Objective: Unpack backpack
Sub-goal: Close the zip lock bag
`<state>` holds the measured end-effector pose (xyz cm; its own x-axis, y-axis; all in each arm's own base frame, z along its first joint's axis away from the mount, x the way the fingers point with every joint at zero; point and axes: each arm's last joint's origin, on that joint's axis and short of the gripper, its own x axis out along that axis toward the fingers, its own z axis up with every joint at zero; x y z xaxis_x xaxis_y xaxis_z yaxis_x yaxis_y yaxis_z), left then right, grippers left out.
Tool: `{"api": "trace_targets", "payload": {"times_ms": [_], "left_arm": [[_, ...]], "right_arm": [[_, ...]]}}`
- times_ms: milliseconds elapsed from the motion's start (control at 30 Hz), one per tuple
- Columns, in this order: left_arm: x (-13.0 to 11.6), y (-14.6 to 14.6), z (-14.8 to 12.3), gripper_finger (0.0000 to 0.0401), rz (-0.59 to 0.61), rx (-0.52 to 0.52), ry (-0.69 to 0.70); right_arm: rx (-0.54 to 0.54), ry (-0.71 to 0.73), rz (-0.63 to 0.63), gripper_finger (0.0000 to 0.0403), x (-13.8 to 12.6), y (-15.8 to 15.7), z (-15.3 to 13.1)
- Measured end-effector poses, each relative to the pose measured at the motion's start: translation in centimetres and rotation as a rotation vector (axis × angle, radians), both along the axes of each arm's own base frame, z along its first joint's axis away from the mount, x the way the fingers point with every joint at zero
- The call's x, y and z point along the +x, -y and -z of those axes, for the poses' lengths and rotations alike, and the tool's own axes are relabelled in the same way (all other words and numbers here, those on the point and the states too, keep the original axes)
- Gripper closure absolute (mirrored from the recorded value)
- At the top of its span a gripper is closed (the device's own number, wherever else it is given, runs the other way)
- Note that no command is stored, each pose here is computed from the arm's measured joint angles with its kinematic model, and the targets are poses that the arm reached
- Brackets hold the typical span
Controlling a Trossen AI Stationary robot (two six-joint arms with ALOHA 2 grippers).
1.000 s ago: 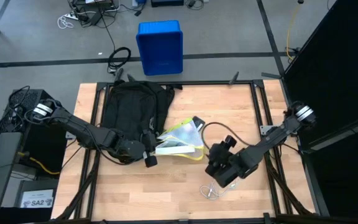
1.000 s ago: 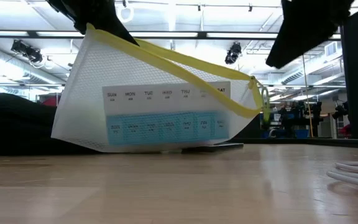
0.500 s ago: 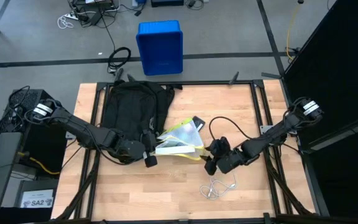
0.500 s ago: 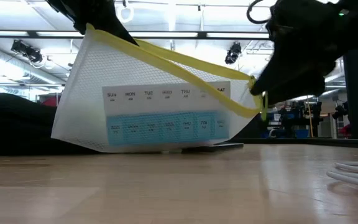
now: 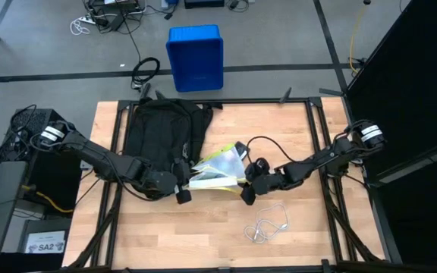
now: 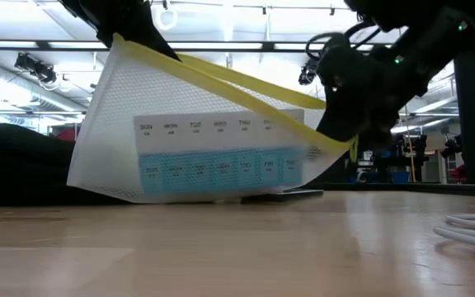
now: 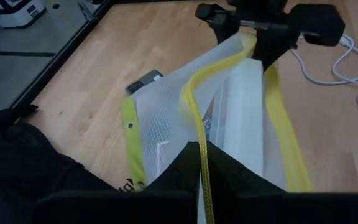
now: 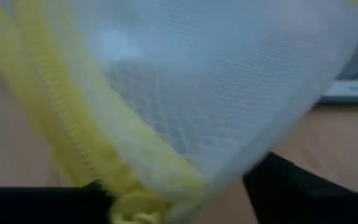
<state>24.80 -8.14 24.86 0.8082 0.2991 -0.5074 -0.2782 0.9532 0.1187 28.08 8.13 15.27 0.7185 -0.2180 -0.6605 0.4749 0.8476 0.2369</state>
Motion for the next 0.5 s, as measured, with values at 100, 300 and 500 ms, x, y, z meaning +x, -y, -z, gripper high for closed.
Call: {"api": "trace_targets", "payload": {"times_ms": [100, 300, 500], "left_arm": [[0.0, 0.0, 0.0, 0.0401, 0.000, 0.000, 0.000], [0.0, 0.0, 0.0, 0.0401, -0.003, -0.004, -0.001], [0.3, 0.1, -1.2, 0.0401, 0.003, -0.008, 0.029]], "right_arm": [[-0.024, 0.047, -0.078, 0.0335, 0.5, -0.5, -0.8], [-0.005, 0.268, -0.240, 0.0400, 1.7, -2.0, -3.0], [0.015, 0.472, -0.331, 0.0403, 2.0, -3.0, -5.3]]}}
